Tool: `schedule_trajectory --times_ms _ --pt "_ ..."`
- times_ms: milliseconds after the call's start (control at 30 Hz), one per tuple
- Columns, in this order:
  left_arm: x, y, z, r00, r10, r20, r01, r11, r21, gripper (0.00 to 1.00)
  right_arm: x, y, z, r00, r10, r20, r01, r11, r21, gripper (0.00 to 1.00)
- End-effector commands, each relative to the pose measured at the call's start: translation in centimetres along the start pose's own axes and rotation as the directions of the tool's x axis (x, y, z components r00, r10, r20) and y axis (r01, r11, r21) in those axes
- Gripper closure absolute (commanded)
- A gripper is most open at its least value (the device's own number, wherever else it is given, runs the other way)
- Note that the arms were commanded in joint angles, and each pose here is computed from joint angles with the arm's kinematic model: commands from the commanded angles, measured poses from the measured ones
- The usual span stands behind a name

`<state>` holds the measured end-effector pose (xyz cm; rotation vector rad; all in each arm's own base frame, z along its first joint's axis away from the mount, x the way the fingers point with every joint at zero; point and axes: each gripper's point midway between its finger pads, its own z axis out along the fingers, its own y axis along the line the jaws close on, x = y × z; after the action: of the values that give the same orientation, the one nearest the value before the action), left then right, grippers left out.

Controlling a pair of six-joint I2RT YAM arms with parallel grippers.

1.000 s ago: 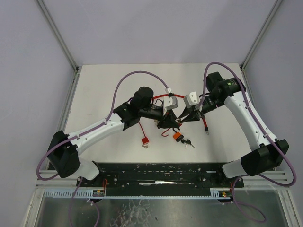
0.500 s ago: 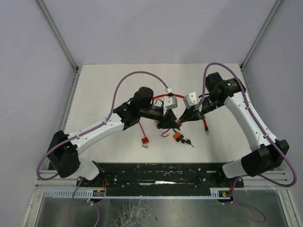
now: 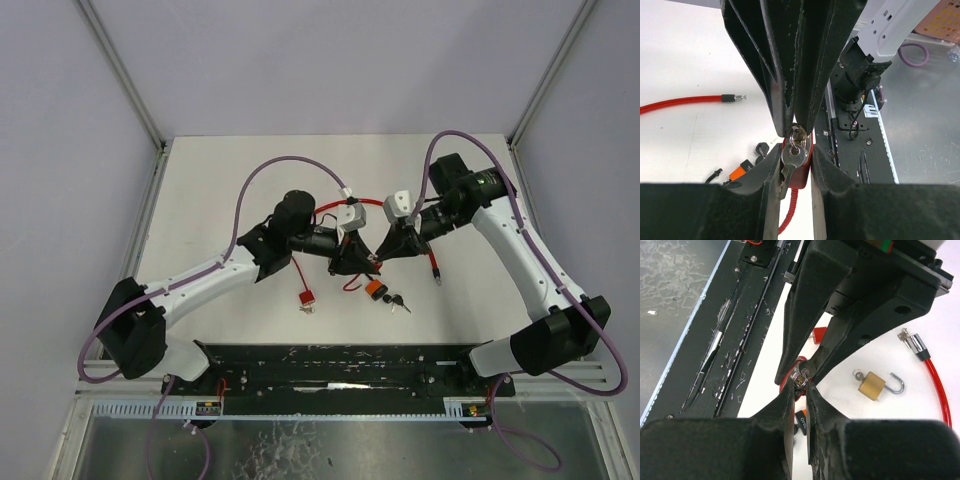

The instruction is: Lock with the key

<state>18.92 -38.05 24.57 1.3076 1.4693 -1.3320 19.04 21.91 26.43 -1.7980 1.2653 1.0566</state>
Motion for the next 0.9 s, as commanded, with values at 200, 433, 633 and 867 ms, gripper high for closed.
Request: schedule_trajectory --times_ms 200,433,633,867 --pt "-3.1 -1.5 -0.9 0.983 -0.004 0.185 -0.008 0.998 0.066 1.00 -3.2 0.5 0.0 0.993 0.029 0.112 -0.031 0.999 0.010 1.00" --pt "-3.0 -0.6 -1.1 0.983 -0.011 0.184 0.010 1.000 0.004 1.00 -3.4 -0.5 -1.0 0.983 0.153 0.106 -0.161 0.984 0.072 0.56" --pt "-3.4 -0.3 -1.7 0.976 0.020 0.217 -0.008 0.998 -0.055 1.00 -2.3 0.0 -1.7 0.950 0.280 0.141 -0.295 0.950 0.101 0.47" --pt "-3.8 0.3 -1.7 0.975 0.019 0.221 0.001 0.996 -0.088 1.00 -1.5 0.0 -1.1 0.904 0.393 0.168 -0.413 0.905 0.104 0.48"
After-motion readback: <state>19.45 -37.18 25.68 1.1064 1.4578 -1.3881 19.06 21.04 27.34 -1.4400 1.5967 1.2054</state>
